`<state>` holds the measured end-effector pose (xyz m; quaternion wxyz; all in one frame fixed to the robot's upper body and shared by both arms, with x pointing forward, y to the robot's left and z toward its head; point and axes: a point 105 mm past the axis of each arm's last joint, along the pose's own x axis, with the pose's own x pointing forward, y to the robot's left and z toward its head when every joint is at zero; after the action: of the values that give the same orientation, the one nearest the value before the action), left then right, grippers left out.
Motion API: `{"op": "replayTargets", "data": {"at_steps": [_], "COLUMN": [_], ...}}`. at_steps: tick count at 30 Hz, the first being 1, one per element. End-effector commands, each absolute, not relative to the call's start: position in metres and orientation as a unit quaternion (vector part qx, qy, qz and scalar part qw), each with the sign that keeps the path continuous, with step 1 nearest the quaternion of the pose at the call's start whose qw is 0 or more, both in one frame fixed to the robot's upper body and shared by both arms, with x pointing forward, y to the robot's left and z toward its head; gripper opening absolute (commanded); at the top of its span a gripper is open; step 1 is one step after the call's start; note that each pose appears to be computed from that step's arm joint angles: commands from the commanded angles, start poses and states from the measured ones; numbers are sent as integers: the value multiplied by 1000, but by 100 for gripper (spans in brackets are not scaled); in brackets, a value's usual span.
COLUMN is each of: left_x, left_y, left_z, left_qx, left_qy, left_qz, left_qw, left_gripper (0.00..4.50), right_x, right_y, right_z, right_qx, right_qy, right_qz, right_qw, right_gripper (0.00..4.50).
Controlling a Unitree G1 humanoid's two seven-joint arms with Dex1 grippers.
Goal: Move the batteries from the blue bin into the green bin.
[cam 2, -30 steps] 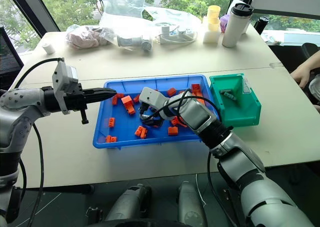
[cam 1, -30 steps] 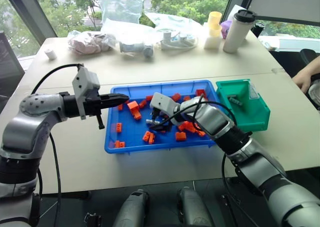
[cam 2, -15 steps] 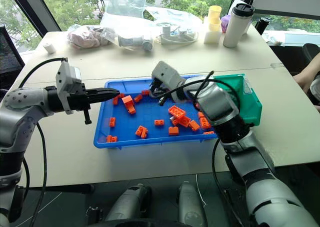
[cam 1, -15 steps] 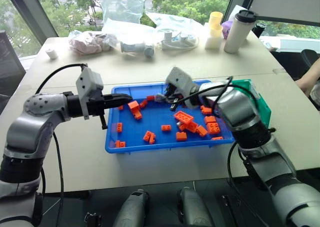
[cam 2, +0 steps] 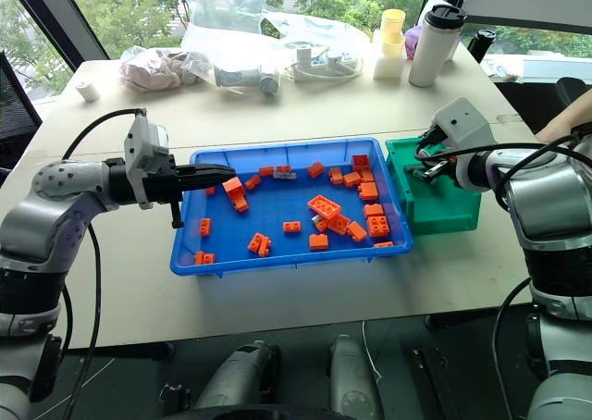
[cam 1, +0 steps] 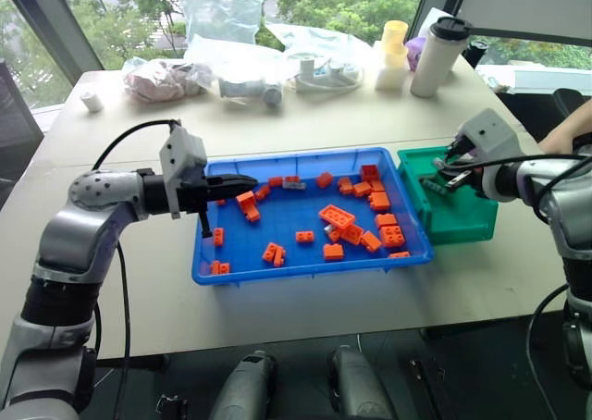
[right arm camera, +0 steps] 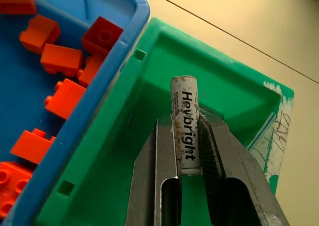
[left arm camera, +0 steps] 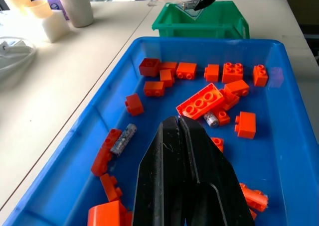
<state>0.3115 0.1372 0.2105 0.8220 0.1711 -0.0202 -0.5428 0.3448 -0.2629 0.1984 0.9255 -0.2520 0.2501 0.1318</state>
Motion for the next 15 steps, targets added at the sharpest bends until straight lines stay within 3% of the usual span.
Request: {"op": "replayTargets", "data": {"at_steps": [1, 2, 3, 9, 15], "left_x": [312, 312, 312, 313, 314], "left_y": [136, 136, 136, 138, 139], "left_z": [221, 222, 222, 223, 226], "left_qx": [186, 187, 187, 191, 194], "left_qy": [-43, -43, -43, -43, -45], "left_qz": [-544, -544, -543, -541, -539], "left_qw": [817, 817, 817, 818, 818], "left_gripper": [0, 0, 0, 0, 0], "right_x": [340, 339, 339, 346, 354], "right_y": [-264, -264, -263, -237, -154], "right_z": [209, 208, 207, 238, 256], "right_qx": [-255, -251, -251, -280, -239], "right_qy": [225, 226, 225, 157, 95], "right_qz": [139, 142, 145, 183, 322], "right_qw": [930, 930, 930, 929, 911], "right_gripper": [3, 3, 108, 388, 388]}}
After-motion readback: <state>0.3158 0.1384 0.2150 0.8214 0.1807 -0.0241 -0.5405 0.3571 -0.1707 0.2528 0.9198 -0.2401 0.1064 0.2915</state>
